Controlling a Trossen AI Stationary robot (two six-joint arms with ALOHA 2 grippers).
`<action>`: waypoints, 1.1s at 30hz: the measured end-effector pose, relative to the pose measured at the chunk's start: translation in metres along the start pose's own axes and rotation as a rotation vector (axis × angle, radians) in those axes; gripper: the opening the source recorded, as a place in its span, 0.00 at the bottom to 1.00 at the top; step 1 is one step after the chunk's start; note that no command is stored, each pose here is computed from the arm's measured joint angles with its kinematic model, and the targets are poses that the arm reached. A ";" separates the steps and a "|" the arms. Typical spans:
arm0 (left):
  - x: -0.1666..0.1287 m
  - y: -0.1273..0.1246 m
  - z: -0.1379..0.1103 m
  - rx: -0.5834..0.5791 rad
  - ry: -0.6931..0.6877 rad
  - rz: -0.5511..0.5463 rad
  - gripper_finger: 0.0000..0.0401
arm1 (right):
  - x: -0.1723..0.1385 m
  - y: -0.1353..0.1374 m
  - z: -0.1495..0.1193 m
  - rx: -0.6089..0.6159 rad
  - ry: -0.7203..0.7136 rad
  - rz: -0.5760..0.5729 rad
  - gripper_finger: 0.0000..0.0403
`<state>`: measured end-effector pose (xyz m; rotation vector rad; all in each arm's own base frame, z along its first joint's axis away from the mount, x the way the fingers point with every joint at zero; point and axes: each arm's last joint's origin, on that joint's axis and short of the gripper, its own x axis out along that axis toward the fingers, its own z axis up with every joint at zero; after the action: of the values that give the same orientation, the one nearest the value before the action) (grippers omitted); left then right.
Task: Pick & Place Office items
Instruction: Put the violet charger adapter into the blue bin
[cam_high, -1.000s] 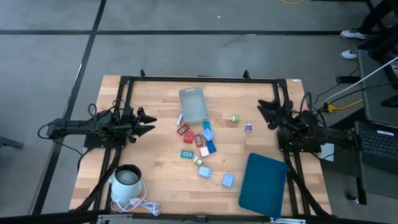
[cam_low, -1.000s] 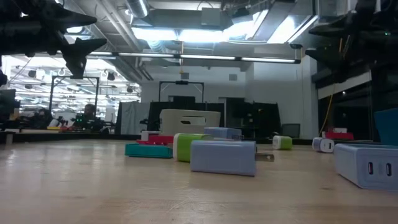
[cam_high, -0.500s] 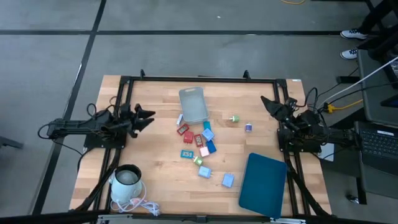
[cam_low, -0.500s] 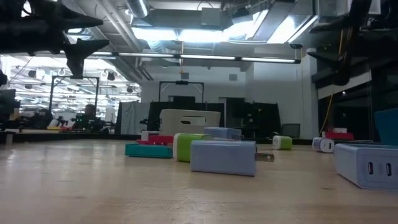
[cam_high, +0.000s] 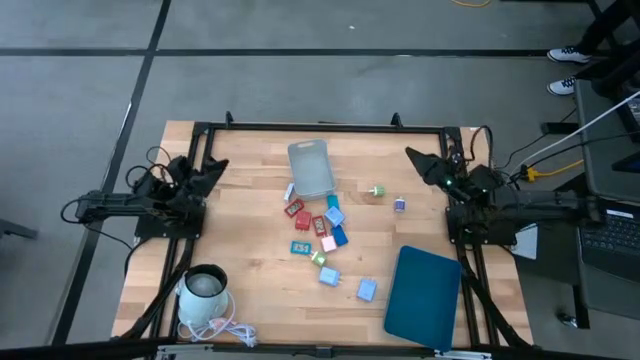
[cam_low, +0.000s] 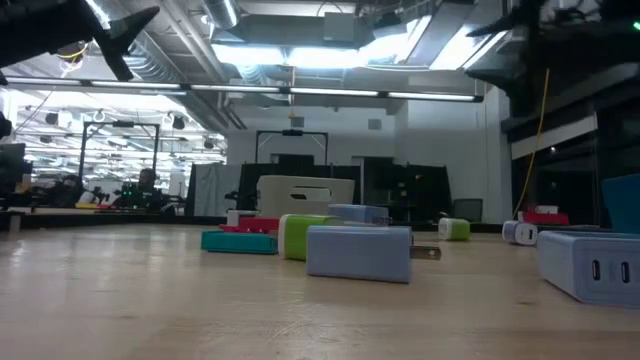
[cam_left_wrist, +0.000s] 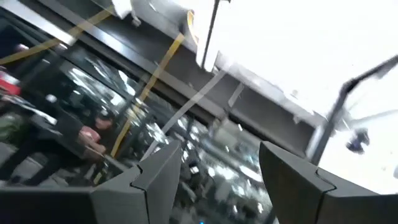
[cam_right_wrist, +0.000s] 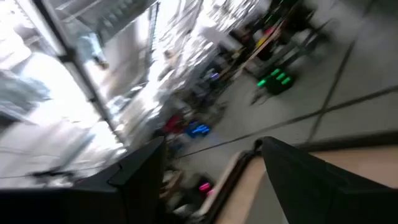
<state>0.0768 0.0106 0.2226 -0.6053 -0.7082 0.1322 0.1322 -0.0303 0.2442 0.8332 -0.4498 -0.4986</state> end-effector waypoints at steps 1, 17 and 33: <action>0.000 0.000 0.001 -0.003 -0.018 0.019 0.53 | 0.005 0.003 0.000 -0.027 -0.016 -0.031 0.67; -0.001 0.008 0.003 -0.074 -0.151 0.263 0.53 | 0.038 0.025 0.013 -0.124 -0.219 -0.268 0.67; -0.001 0.006 0.004 -0.194 -0.144 0.190 0.53 | 0.039 0.025 0.012 -0.130 -0.183 -0.253 0.67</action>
<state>0.0744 0.0169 0.2211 -0.8557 -0.8076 0.2876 0.1629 -0.0458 0.2776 0.7247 -0.4766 -0.8350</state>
